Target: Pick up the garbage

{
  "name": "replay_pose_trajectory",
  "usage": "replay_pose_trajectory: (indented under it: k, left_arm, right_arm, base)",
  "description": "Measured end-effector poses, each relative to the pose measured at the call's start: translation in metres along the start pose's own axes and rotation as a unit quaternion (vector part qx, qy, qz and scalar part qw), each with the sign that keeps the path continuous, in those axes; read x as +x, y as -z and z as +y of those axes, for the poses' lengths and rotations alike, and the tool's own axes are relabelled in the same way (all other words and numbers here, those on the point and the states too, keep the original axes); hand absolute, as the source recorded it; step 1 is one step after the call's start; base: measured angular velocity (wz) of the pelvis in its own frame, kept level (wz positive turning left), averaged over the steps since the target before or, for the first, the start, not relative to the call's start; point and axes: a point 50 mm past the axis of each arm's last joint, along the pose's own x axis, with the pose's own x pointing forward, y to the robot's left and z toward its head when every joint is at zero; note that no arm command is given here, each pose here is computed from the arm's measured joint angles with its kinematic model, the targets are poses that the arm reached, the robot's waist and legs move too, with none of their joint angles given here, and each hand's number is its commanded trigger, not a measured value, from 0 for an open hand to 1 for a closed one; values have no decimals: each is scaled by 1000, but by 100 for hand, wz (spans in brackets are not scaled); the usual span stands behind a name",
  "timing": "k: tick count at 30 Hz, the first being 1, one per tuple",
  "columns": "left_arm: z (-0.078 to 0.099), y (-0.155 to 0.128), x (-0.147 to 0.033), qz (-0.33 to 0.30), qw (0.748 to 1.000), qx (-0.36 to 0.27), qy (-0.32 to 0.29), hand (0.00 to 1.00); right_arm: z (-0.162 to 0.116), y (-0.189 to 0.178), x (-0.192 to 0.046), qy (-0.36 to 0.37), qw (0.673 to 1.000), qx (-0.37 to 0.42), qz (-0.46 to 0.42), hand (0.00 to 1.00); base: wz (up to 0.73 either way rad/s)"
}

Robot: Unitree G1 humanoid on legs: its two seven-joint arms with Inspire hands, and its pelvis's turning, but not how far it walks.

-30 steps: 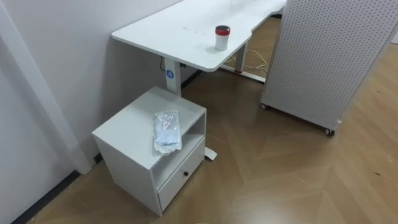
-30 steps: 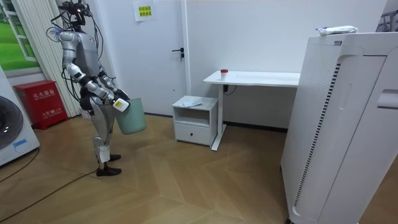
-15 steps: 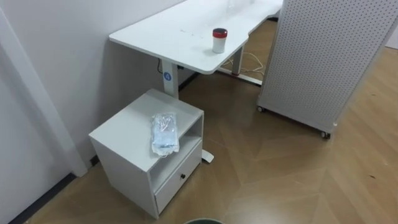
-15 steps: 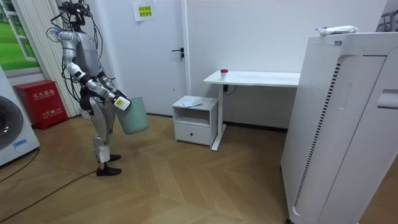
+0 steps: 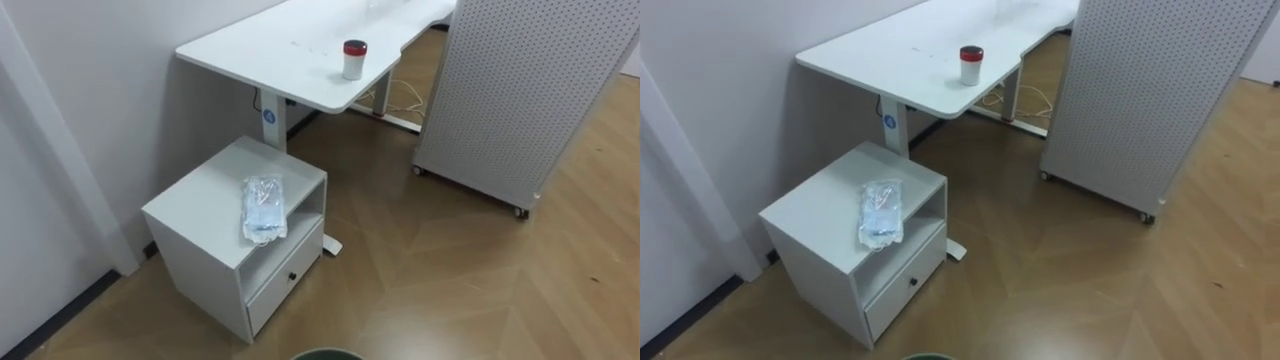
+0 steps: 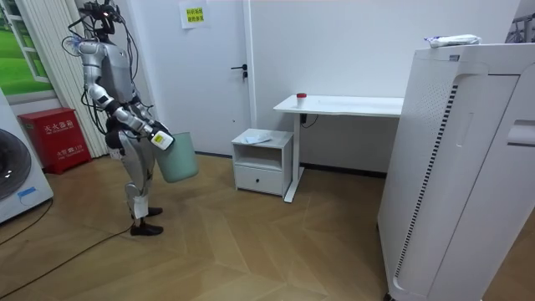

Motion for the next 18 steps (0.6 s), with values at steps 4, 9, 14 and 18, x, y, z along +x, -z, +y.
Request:
replay_pose_trajectory:
  k: [4, 9, 14, 18]
  left_arm:
    - [0, 13, -4, 20, 1000, 11, 8, 0]
    - [-4, 15, -5, 21, 999, 28, 21, 0]
    - [-8, 20, -8, 25, 999, 35, 33, 0]
    - [-11, 31, -12, 44, 998, 27, 45, 0]
  right_arm:
    - [0, 1, 0, -2, 1000, -13, 5, 100]
    - [-2, 2, 0, 7, 1000, -7, 11, 100]
    - [-19, 0, -4, 44, 999, 18, 7, 100]
    - [-15, 7, -6, 39, 999, 23, 18, 100]
  base:
    - [-20]
    - [14]
    - [-11]
    - [-36]
